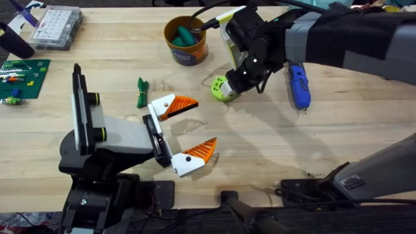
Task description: Pick up the gripper from the table and insert it into the empty holder that is missing its gripper. Then pick up a screw, insert it into the mounting hole, and use the screwdriver to tighten it. Finally, clean up the table by picking up the vegetable and placing it into the bucket.
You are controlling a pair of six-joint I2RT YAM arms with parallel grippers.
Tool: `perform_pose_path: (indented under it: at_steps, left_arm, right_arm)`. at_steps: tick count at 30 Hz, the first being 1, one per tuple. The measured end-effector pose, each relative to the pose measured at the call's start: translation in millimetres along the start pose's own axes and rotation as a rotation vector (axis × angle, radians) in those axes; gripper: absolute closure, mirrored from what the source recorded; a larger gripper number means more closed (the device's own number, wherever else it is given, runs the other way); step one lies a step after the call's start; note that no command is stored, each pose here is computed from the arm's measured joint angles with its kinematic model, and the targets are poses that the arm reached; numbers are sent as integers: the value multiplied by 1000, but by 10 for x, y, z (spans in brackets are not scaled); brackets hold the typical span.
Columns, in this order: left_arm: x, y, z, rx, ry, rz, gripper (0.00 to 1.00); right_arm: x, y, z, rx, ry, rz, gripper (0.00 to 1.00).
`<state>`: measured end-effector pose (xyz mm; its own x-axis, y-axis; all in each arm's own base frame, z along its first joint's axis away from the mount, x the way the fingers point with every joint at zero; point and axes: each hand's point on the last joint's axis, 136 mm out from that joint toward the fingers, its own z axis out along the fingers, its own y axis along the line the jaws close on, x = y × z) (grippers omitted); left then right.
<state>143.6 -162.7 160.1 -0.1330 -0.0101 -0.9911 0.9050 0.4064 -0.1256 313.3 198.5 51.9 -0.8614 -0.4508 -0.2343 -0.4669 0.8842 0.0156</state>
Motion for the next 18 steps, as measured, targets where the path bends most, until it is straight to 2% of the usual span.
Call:
perform_pose_path:
  at_steps: [18]
  left_arm:
    - [1, -1, 0, 1, 0, 0, 15]
  right_arm:
    - [-23, 15, -20, -8, -4, 0, 552]
